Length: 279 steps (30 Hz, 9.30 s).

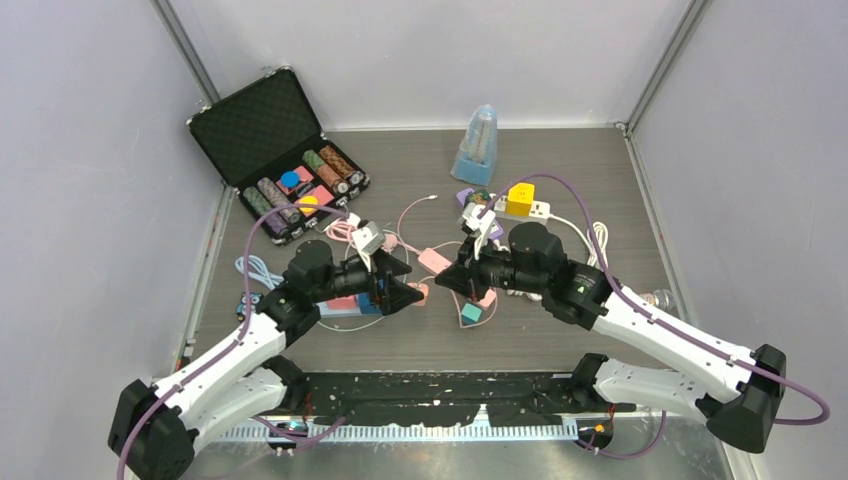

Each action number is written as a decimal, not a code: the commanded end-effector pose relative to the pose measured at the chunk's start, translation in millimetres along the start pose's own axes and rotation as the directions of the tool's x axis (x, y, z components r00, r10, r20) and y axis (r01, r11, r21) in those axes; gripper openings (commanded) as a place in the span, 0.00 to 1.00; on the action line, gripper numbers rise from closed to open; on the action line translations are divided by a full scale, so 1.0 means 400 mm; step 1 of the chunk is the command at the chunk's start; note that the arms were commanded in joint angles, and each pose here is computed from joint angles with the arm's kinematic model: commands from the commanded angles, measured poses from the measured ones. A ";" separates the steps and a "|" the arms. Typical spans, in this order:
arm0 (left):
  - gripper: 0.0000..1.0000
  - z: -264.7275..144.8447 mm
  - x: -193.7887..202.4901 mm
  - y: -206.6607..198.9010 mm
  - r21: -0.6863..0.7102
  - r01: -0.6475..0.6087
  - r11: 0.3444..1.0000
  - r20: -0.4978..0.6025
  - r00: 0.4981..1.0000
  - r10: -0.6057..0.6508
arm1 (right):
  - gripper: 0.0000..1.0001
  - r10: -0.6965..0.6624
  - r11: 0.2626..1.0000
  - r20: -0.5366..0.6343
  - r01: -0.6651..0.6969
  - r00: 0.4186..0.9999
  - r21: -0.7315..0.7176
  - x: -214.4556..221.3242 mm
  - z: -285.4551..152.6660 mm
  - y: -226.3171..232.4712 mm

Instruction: Insert the plug

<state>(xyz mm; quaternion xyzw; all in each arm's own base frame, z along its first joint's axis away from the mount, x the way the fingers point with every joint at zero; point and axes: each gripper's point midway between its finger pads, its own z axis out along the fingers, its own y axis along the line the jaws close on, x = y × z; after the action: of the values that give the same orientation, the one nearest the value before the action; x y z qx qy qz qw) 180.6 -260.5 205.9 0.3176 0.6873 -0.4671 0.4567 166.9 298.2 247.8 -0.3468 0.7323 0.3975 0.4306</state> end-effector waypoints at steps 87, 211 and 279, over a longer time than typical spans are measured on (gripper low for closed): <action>0.00 0.045 -0.023 -0.170 0.418 -0.243 0.875 -0.021 0.961 0.277 | 0.52 -0.159 0.974 -0.185 0.124 0.970 -0.191 -0.027 -0.041 0.072; 0.92 -0.135 -0.179 0.000 -0.309 -0.200 0.930 0.249 0.926 0.282 | 0.86 0.145 0.865 -0.343 0.049 0.928 0.500 0.153 0.210 -0.335; 0.56 0.332 0.363 0.014 -0.302 -0.209 0.930 -0.290 0.950 0.119 | 0.77 0.357 0.576 0.156 -0.349 0.921 0.740 0.065 -0.252 -0.388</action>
<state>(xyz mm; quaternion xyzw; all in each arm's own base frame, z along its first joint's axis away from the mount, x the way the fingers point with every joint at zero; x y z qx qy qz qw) 162.2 -361.5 25.8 0.3696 0.7977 -0.2501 0.4056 251.5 136.1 203.3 0.0151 0.8944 0.1223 0.4300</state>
